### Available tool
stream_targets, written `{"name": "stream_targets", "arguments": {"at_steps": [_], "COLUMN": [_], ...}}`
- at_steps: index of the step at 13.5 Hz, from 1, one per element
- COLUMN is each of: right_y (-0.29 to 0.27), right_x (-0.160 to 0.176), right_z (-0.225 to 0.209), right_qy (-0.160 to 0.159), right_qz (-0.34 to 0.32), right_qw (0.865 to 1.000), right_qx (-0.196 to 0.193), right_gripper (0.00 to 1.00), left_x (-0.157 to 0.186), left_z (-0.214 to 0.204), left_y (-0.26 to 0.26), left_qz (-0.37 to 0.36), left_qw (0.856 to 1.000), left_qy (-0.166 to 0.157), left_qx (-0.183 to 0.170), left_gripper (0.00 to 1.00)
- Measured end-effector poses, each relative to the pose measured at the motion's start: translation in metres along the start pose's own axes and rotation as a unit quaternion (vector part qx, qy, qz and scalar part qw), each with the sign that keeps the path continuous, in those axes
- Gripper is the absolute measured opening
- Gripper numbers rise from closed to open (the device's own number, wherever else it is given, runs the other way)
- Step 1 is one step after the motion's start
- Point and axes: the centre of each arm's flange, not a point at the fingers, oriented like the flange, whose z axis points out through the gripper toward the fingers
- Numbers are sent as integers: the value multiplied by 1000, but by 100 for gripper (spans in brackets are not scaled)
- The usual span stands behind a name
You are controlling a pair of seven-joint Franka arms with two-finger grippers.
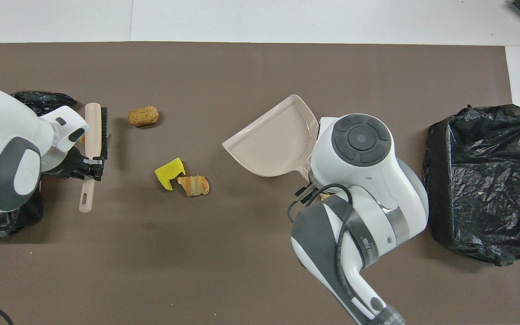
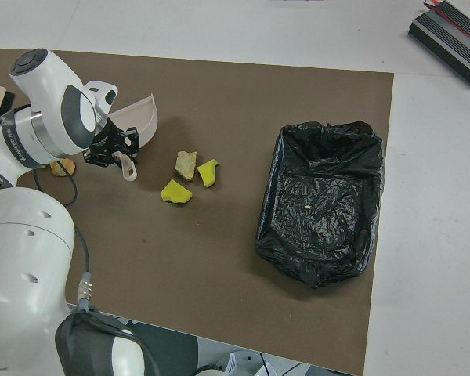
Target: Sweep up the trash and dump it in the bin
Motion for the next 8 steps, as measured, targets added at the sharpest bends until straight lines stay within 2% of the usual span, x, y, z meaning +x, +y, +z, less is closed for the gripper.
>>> {"name": "stream_targets", "arguments": {"at_steps": [2,3,5,7,8], "right_y": [15,22,31,25,11], "right_x": [-6,-6,-3,4,6], "right_z": [5,10,25,36,39], "right_qy": [16,31,42,27,10], "right_qz": [-120,-176,-253,-297,-319], "right_qw": [993,984,966,953,945], "right_qx": [-10,-21,-41,-60,-67], "right_gripper": [32,32,32,32,32], "left_x": [5,6,10,12,13], "left_z": [4,7,16,40,51], "left_y": [-41,-54,-73,-75,-67], "left_qz": [3,8,23,36,46], "left_qw": [1000,1000,1000,999,999], "left_qy": [7,6,10,6,4], "left_qx": [2,3,3,3,3], "left_gripper": [26,26,26,26,26]}}
